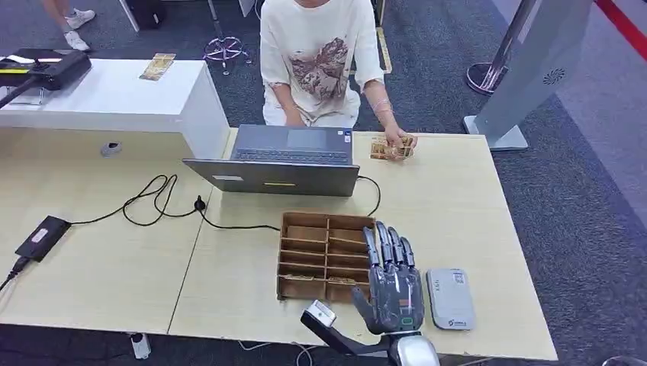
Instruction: Pass the card to the sensor for recognition and then transmit it.
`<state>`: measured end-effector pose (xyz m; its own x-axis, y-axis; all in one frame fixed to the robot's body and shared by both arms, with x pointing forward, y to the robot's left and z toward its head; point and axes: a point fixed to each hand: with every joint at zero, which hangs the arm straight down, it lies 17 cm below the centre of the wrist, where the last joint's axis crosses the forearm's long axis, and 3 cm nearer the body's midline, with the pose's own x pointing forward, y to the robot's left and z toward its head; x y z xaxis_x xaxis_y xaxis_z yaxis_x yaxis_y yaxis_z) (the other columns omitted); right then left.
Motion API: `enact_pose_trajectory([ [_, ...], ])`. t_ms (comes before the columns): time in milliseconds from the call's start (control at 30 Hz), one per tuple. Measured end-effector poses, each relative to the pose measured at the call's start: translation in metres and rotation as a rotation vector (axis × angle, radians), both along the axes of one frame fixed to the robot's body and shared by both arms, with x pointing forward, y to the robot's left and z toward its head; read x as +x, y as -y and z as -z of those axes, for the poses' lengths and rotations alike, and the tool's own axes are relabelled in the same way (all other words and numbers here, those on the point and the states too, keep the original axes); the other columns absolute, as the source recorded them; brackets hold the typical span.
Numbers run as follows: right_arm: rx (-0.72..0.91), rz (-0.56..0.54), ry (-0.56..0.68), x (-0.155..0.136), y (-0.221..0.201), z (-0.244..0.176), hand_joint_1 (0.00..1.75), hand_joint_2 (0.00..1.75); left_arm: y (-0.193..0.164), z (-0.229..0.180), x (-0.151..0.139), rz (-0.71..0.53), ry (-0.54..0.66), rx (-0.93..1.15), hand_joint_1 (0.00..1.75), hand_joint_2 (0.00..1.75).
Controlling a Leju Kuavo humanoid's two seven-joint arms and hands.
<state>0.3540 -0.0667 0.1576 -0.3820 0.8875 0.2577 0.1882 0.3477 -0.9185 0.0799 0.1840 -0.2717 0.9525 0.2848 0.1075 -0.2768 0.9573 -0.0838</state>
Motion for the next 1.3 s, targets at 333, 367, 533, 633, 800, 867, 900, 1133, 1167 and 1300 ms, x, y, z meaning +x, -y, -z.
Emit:
enact_pose_trajectory([
  [333,-0.012,0.014,-0.031,0.003,0.001,0.012,0.0,1.75,0.0,-0.001,0.005,-0.01,0.025,-0.001,0.0,0.0],
  [367,-0.013,0.014,-0.032,0.004,0.001,0.012,0.0,1.75,0.0,-0.001,0.005,-0.012,0.027,-0.001,0.0,0.0],
  [533,-0.014,0.015,-0.037,0.009,-0.001,0.012,0.0,1.75,0.0,-0.001,0.006,-0.013,0.032,0.001,0.0,0.0],
  [633,-0.025,0.004,-0.058,0.009,-0.003,0.02,0.0,1.75,0.0,-0.001,0.006,-0.006,0.034,-0.001,0.0,0.0],
  [800,-0.036,0.002,-0.085,0.011,-0.005,0.031,0.05,1.75,0.0,-0.001,0.006,0.001,0.034,0.0,0.0,0.0],
  [867,-0.039,0.001,-0.092,0.011,-0.005,0.034,0.05,1.75,0.0,-0.001,0.006,0.004,0.035,0.001,0.0,0.0],
  [900,-0.042,0.0,-0.097,0.012,-0.006,0.036,0.07,1.75,0.0,-0.001,0.006,0.005,0.035,0.001,0.0,0.0],
  [1133,-0.048,-0.004,-0.106,0.016,-0.009,0.04,0.26,1.75,0.0,-0.001,0.006,0.013,0.036,0.002,0.0,0.0],
  [1167,-0.048,-0.003,-0.109,0.016,-0.009,0.041,0.54,1.75,0.0,-0.001,0.006,0.013,0.037,0.002,0.0,0.0],
  [1300,-0.05,-0.001,-0.119,0.017,-0.009,0.046,1.34,1.75,0.0,-0.001,0.007,0.012,0.037,0.001,0.0,0.0],
])
